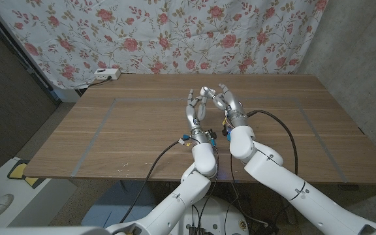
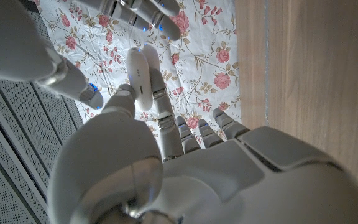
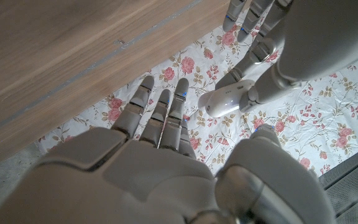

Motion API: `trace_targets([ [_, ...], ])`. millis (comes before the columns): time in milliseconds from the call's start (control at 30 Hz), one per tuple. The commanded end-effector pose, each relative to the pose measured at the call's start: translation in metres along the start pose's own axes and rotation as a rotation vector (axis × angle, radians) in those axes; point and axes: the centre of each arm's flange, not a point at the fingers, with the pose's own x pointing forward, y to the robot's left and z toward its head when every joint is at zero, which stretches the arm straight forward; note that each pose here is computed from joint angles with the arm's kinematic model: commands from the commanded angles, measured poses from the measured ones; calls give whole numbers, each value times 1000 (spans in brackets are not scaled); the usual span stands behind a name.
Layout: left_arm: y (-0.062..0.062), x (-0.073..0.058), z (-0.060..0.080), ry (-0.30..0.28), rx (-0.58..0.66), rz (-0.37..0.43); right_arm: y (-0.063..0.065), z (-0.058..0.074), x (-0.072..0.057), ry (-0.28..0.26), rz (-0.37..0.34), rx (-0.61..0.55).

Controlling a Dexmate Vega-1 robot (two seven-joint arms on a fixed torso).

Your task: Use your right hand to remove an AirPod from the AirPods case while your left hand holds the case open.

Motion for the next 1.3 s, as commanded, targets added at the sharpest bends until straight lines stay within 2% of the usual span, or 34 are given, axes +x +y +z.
trace_targets([
  [33, 6, -1, 3, 2, -82, 33, -10, -18, -2, 44, -20, 14],
  [233, 8, 1, 9, 0, -125, 46, -17, -27, -4, 71, -40, 13],
  [400, 11, 2, 14, 7, -169, 41, -29, -33, -6, 77, -55, 22],
  [433, 11, 2, 13, 21, -198, 44, -32, -33, -7, 80, -63, 27],
  [533, 13, 3, 15, 18, -200, 58, -41, -28, -9, 55, -81, 14],
  [600, 13, 3, 16, 34, -235, 59, -48, -23, -10, 38, -71, 5],
  [667, 13, 3, 19, 19, -233, 56, -53, -20, -11, 31, -75, 8],
  [833, 14, 4, 22, 24, -271, 55, -63, -16, -13, 22, -96, 7],
  [1033, 18, 6, 26, 25, -304, 50, -78, -12, -13, 3, -80, 30],
  [1300, 25, 8, 27, 41, -385, 38, -94, -1, -22, -40, -87, -6],
])
